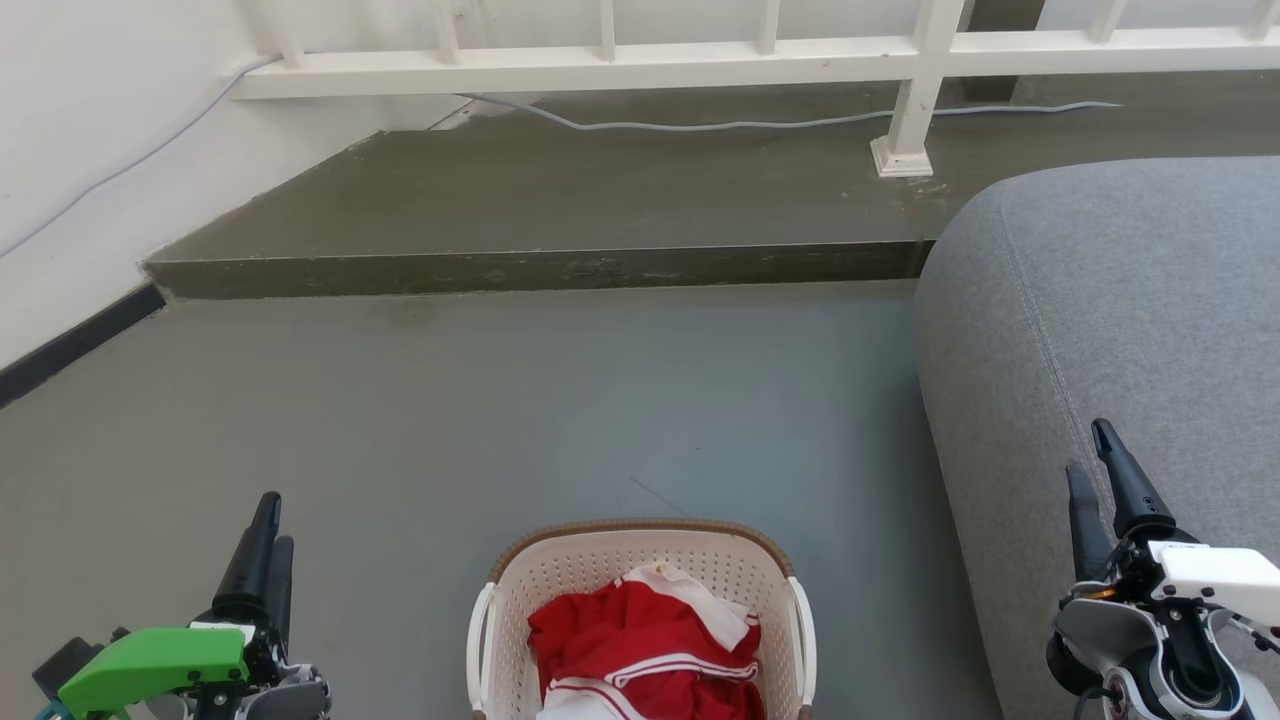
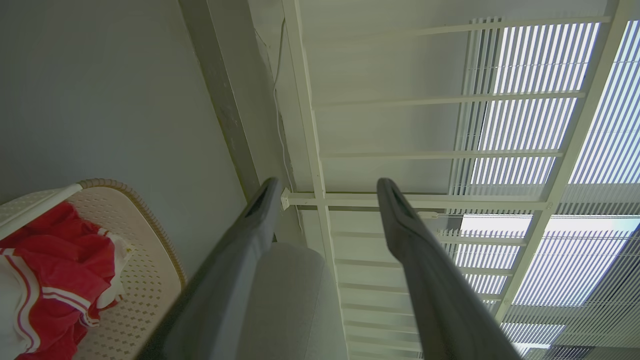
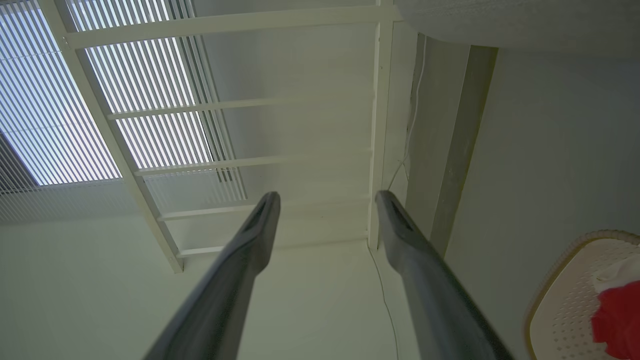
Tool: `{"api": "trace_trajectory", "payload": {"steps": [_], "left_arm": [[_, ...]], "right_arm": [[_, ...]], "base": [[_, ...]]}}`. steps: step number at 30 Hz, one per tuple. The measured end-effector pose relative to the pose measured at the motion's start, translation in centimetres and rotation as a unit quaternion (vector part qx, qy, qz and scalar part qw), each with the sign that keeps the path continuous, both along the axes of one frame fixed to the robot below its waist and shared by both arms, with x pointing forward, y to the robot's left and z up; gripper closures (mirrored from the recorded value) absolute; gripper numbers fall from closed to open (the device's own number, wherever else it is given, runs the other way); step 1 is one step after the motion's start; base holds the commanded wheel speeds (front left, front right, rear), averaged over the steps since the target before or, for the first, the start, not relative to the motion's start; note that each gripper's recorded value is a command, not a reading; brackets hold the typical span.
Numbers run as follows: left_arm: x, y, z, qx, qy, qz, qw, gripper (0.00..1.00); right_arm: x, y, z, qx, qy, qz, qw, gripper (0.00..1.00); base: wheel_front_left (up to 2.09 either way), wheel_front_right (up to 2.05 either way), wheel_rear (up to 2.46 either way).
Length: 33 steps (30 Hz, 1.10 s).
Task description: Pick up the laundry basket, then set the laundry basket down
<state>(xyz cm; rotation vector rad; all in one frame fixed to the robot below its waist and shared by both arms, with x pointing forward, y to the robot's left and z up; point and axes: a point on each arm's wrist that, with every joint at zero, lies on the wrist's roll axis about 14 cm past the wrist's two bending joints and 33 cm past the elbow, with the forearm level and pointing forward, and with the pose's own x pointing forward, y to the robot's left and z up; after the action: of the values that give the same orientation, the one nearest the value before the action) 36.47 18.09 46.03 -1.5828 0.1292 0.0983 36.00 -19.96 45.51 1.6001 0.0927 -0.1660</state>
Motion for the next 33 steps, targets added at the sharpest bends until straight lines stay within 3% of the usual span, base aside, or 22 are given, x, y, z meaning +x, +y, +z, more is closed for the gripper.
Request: {"api": "trace_trajectory", "payload": {"steps": [6,18,33], "left_arm": [[0.2,-0.2,0.5,0.013,-0.008,0.0,1.0,0.0],[0.7,-0.9,1.4,0.09,-0.023,-0.02,0.995,0.0],[1.2,-2.2,2.4,0.223,-0.05,-0.055,0.972,0.0]], "right_arm": [[0.2,0.3,0.6,-0.018,-0.009,0.004,1.0,0.0],[0.8,1.0,2.1,-0.084,-0.029,0.02,0.996,0.0],[1.0,2.0,3.2,-0.216,-0.049,0.057,0.973,0.0]], "base": [[0.0,0.0,0.0],[0.0,0.0,0.0],[0.0,0.0,0.0]]}}
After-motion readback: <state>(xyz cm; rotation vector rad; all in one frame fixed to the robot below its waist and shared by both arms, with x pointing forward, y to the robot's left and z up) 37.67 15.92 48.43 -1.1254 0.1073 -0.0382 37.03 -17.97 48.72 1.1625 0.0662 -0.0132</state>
